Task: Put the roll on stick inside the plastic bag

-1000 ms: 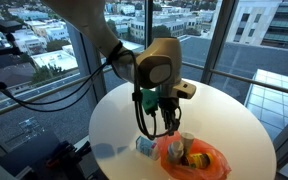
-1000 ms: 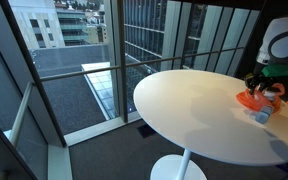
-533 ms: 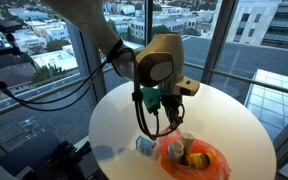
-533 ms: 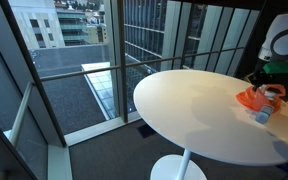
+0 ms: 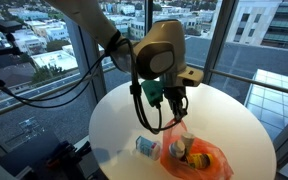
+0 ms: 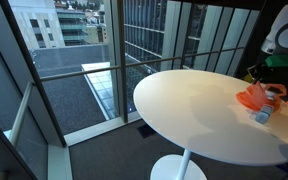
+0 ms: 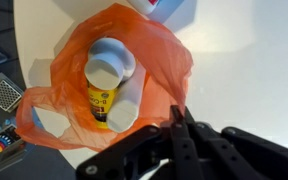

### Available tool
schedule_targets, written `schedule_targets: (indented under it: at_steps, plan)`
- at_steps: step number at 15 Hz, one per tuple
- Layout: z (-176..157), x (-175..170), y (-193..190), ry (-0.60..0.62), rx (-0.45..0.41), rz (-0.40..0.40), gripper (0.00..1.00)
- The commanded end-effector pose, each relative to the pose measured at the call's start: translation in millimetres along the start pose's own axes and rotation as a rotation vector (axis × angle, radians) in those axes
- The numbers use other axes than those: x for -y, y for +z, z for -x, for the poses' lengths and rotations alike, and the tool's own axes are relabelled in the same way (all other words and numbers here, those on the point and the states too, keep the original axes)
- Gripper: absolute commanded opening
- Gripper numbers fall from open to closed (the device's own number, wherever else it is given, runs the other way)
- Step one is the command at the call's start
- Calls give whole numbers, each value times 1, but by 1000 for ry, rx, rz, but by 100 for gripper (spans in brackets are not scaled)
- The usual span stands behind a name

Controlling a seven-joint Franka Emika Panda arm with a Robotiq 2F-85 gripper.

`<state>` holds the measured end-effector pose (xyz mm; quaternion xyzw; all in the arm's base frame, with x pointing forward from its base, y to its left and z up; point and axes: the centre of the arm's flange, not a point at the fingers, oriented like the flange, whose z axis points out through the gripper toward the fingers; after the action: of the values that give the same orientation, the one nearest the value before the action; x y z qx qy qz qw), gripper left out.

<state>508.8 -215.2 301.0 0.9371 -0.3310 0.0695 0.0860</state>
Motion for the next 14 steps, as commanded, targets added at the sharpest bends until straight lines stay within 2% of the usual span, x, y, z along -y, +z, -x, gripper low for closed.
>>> schedule_targets:
  at_steps: [1, 2, 4, 9, 12, 14]
  plan:
    - [3, -4, -15, 3, -27, -8, 3]
    - [3, -4, -15, 4, -26, -8, 28]
    - [4, -3, -14, 7, -16, -1, 32]
    - [13, 4, -18, 13, 40, 18, 71]
    - [27, 11, -30, -9, 124, 36, 95]
    - [37, 15, -43, -37, 184, 50, 100]
